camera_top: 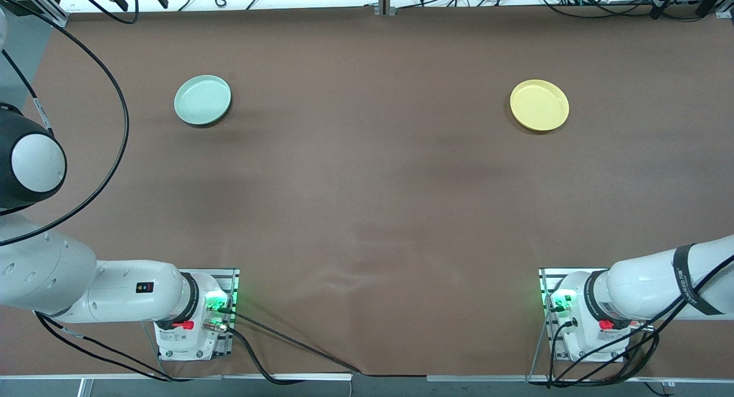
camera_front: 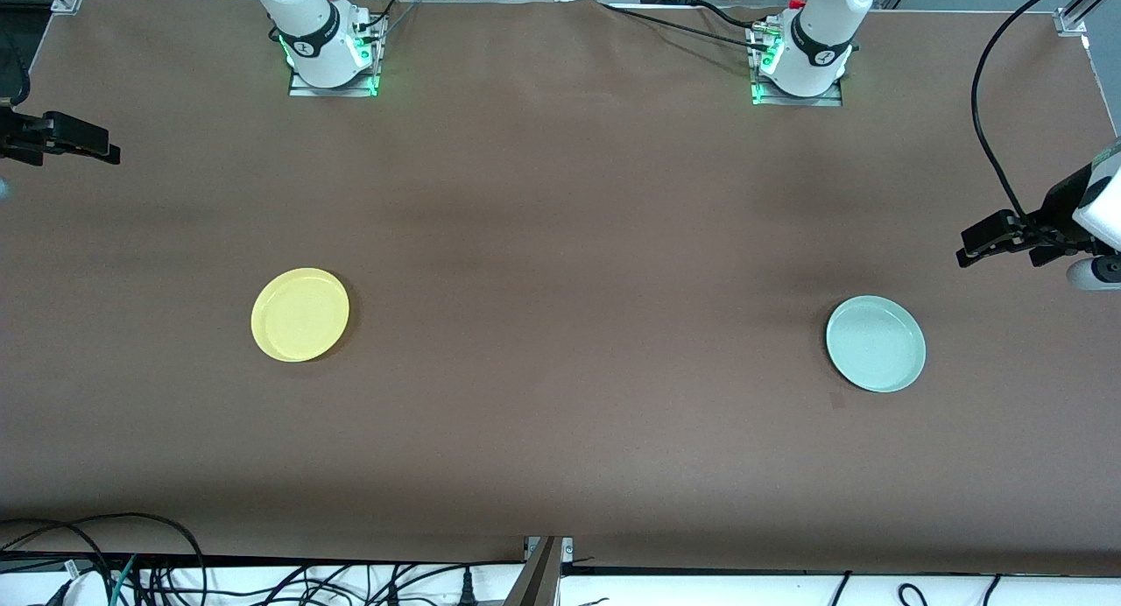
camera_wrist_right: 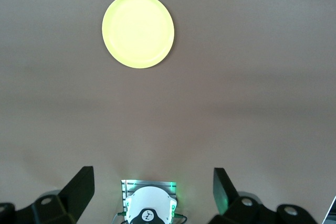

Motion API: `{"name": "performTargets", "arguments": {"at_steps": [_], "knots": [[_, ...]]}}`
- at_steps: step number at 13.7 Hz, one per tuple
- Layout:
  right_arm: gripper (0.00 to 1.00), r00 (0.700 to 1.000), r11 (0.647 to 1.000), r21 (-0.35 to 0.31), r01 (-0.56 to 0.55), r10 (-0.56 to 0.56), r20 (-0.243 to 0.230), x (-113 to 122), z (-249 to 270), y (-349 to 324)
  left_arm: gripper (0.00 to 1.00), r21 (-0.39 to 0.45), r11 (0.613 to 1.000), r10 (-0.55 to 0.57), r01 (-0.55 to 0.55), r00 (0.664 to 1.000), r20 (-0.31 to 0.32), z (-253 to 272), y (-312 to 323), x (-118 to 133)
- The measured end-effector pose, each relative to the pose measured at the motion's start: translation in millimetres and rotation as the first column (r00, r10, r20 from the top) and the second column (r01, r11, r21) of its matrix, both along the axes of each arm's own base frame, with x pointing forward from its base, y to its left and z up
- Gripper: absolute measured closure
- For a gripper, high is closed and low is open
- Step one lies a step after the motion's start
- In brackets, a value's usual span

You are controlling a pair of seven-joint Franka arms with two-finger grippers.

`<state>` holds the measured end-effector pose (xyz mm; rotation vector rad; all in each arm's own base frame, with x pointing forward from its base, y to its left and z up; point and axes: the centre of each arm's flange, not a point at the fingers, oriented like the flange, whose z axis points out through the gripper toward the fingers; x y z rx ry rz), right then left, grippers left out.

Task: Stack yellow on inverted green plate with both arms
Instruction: 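Move the left gripper down to the rim of the green plate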

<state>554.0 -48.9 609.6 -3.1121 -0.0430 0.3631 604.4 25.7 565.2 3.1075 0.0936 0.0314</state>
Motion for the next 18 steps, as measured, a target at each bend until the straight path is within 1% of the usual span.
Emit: {"name": "performTargets", "arguments": {"at_steps": [3,6,11,12,14,15,17,18], "knots": [[0.00,1.000,1.000,0.000,0.000,0.000,-0.001,1,-1,0,0.00,-0.001,1.000,0.000,0.000,1.000,-0.027,-5,0,-1],[0.00,1.000,1.000,0.000,-0.001,0.001,-0.002,1,-2,0,0.00,-0.003,1.000,-0.002,0.002,1.000,-0.026,-2,-1,0],[0.00,1.000,1.000,0.000,-0.001,0.001,-0.006,3,-4,1,0.00,-0.004,1.000,-0.002,0.002,0.998,-0.066,-26,-1,9],[0.00,1.000,1.000,0.000,-0.001,0.001,-0.006,3,-5,1,0.00,0.005,1.000,0.002,-0.001,0.997,-0.079,-34,3,11],[0.00,1.000,1.000,0.000,-0.001,0.001,-0.006,3,-5,1,0.00,0.095,0.995,-0.006,0.019,0.991,-0.136,-66,13,20],[0.00,1.000,1.000,0.000,-0.001,0.001,-0.006,3,-5,1,0.00,0.124,0.992,-0.009,0.029,0.987,-0.161,-84,16,26],[0.00,1.000,1.000,0.000,-0.002,0.001,-0.006,3,-5,1,0.00,0.138,0.990,-0.014,0.040,0.982,-0.186,-105,17,35],[0.00,1.000,1.000,0.000,-0.002,0.002,-0.006,3,-5,1,0.00,0.139,0.989,-0.016,0.042,0.982,-0.186,-112,16,39]]}}
